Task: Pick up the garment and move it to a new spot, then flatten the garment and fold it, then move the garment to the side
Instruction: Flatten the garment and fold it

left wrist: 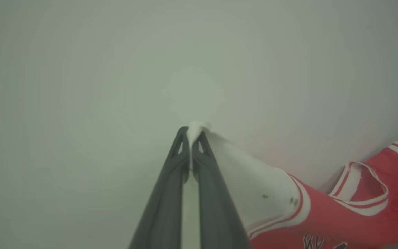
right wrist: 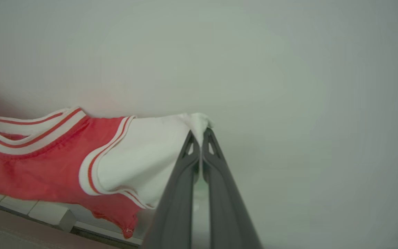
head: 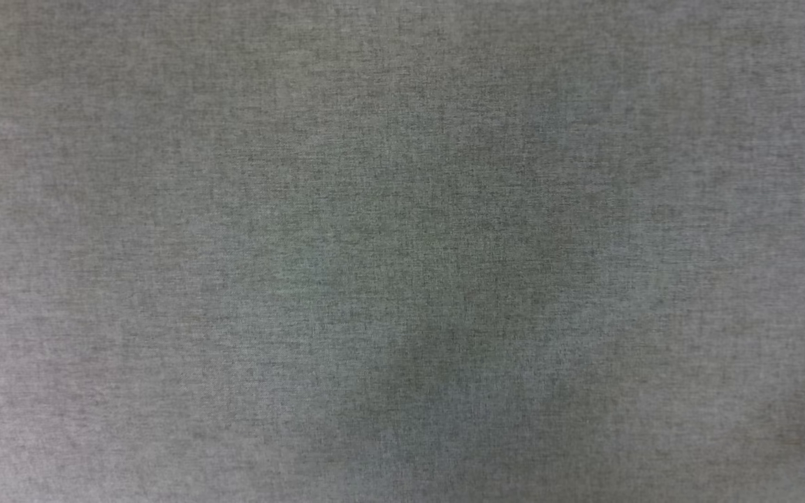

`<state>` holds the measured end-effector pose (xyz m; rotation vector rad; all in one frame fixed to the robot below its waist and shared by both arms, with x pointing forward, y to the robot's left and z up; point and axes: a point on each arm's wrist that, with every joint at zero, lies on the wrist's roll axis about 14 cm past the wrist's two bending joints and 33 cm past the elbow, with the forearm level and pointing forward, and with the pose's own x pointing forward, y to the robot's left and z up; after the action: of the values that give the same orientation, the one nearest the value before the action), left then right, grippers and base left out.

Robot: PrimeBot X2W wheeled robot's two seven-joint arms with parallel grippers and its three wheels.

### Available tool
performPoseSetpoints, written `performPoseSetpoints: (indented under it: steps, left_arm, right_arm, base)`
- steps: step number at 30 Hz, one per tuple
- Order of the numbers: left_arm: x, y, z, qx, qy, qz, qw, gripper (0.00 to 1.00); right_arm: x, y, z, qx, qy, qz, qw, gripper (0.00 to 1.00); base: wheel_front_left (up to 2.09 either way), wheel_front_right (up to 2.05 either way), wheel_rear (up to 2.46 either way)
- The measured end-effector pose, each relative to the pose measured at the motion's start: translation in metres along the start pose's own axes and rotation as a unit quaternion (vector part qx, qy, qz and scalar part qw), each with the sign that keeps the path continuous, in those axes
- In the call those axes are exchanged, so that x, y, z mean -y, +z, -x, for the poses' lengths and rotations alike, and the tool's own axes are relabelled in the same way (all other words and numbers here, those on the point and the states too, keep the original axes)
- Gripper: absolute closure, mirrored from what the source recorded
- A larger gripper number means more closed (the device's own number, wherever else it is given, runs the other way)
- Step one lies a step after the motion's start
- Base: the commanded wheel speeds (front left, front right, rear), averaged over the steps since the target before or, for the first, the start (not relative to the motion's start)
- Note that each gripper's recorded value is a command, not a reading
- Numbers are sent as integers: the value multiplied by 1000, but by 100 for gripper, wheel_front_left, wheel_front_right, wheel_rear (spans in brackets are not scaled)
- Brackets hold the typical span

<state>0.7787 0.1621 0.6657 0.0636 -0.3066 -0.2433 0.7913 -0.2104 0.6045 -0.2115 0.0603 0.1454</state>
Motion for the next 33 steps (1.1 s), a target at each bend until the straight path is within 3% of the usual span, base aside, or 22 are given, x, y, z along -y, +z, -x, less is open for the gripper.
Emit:
performPoseSetpoints:
  steps: [9, 18, 29, 33]
  left_arm:
    - [1, -72, 54, -80, 13, 56, 995, 100]
    - [3, -91, 133, -122, 34, 135, 983, 100]
    - [-9, -89, 233, -152, 82, 165, 971, 100]
    - [-1, -85, 264, -153, 92, 181, 967, 100]
  right_arm:
    - [-13, -86, 42, -74, 18, -60, 995, 100]
    - [-30, -125, 111, -111, 22, -129, 985, 100]
    - [-56, -134, 199, -130, 56, -128, 982, 100]
    - [-59, -147, 239, -150, 70, -101, 981, 100]
  base:
    - [0, 0, 0]
    - [0, 0, 0]
    - [0, 0, 0]
    - [0, 0, 0]
